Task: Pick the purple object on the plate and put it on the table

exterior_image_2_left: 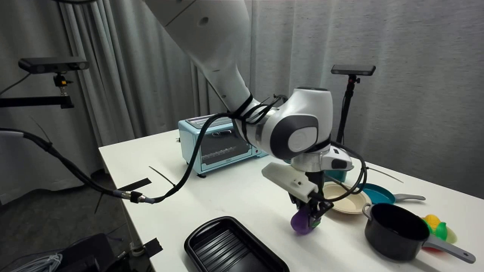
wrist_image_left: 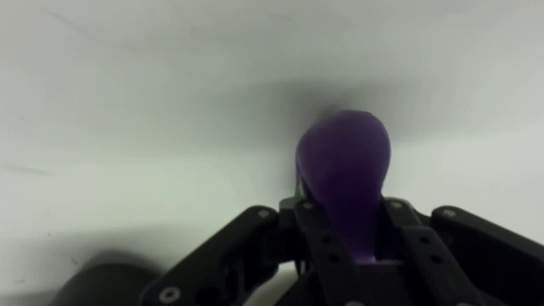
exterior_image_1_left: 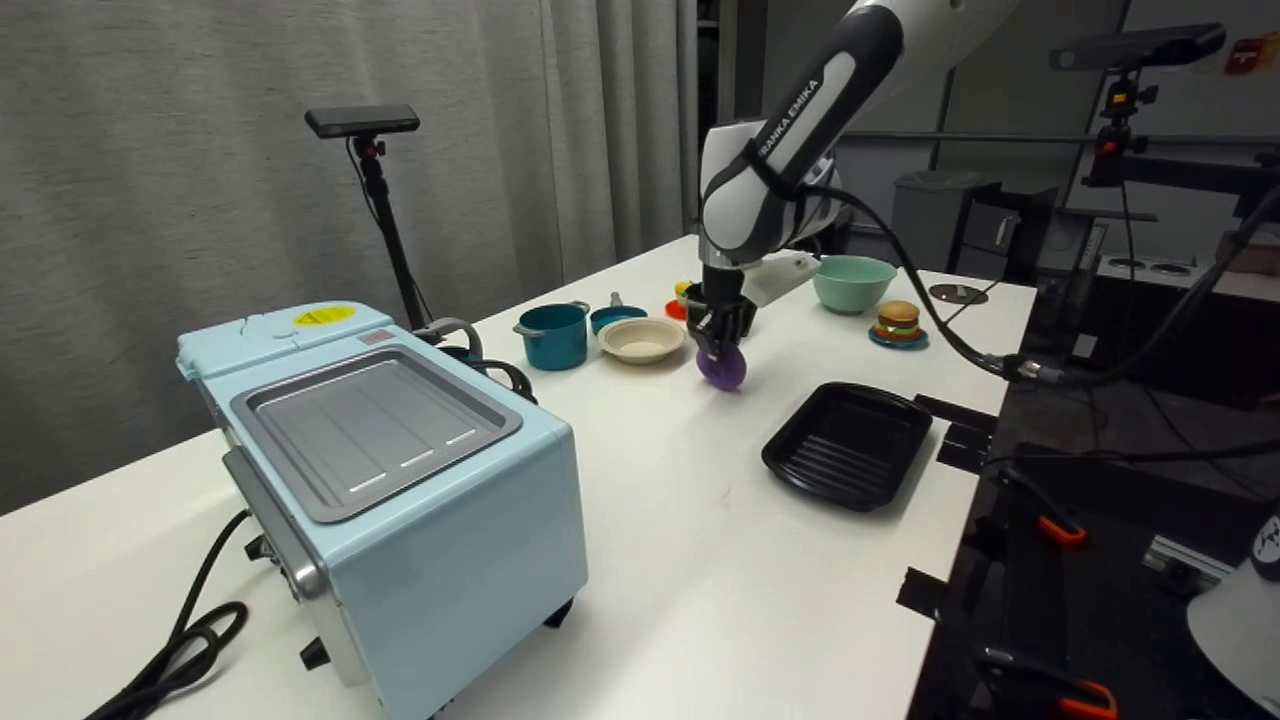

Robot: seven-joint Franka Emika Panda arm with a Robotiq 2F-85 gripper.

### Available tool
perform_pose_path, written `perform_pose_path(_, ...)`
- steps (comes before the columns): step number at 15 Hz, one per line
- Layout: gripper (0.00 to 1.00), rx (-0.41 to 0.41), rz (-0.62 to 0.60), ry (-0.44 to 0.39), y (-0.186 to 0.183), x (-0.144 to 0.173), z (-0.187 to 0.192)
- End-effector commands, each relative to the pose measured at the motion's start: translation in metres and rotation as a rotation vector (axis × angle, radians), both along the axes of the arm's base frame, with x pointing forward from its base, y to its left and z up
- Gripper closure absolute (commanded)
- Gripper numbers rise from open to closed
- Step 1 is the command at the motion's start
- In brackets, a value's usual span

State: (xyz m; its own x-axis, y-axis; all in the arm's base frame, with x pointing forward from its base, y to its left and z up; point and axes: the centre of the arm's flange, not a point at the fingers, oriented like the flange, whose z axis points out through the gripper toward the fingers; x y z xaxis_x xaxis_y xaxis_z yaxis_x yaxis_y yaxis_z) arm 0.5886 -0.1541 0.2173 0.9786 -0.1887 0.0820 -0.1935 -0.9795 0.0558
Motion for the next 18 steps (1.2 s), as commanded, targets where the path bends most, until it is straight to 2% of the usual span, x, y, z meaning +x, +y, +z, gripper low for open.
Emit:
perform_pose_path(1,0.94,-0.021,0.033,0.027,0.012,-0.056,-0.007)
perform_pose_path(7,0.94,-0.029,0.066,0.059,0.026,-0.088,-0.004)
perform_pose_path(8,0.49,-0.032,0.068,0.072,0.027,-0.090,-0.004)
perform_pose_path(10,0.42,-0.033,0.086,0.072,0.028,-0.096,-0.001)
perform_pose_path(15,0.04,-0.038,0.128,0.045,0.030,-0.105,0.021)
perform_pose_path(18,0.00,-0.039,0.136,0.014,0.032,-0.110,0.040)
